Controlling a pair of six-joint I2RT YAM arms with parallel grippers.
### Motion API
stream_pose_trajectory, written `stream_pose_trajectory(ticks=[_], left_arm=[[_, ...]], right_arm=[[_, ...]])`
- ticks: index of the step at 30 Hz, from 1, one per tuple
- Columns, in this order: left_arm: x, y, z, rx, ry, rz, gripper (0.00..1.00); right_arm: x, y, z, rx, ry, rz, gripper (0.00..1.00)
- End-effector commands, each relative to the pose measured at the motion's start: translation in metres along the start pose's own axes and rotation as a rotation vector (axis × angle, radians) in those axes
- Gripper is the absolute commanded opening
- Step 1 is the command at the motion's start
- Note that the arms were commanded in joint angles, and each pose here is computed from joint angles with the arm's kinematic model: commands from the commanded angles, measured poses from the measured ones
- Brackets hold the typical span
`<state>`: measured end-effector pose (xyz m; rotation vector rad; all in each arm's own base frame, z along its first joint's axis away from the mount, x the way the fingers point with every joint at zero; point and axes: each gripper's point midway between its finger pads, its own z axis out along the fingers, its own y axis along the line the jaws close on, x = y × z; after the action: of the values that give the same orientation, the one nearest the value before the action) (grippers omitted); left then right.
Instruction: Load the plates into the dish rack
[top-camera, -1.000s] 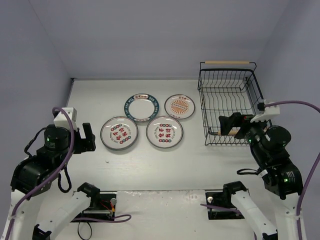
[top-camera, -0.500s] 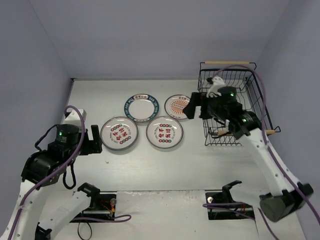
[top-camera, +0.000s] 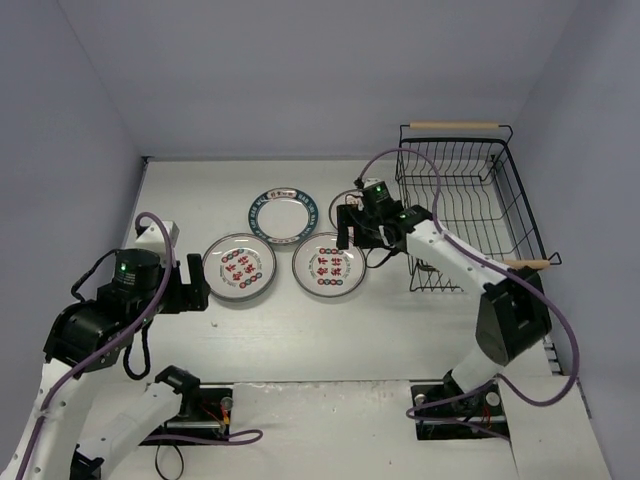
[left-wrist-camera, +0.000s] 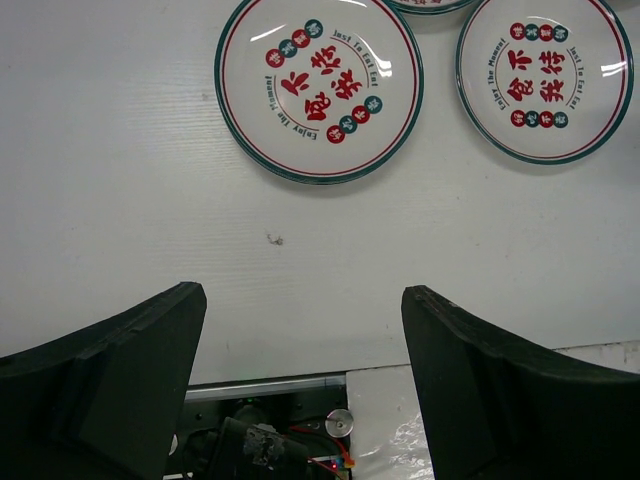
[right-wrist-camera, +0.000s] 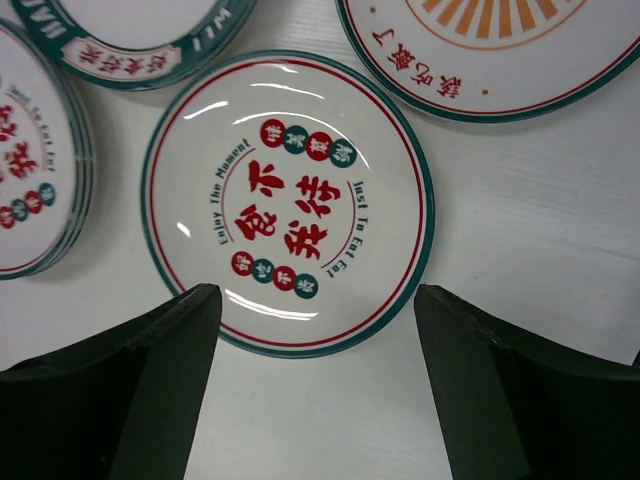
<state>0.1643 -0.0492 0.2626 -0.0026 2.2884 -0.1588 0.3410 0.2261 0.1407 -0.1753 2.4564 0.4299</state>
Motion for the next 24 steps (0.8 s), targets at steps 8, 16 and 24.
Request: stream_pose_trajectory(ticks=[8,16,24], left_arm=[[0.005,-0.009,0.003,0.054,0.024,0.026,0.80],[0.010,-0.012,0.009,0.068,0.040,0.045,0.80],[0.012,-0.013,0.016,0.069,0.053,0.053,0.80]], right_arm=[[0.016,-0.026,0.060,0.123,0.053,0.027,0.66],[0.028,-0.055,0.075,0.218,0.092,0.020,0.67],[0.036,-0.056,0.086,0.115,0.136,0.016,0.66]])
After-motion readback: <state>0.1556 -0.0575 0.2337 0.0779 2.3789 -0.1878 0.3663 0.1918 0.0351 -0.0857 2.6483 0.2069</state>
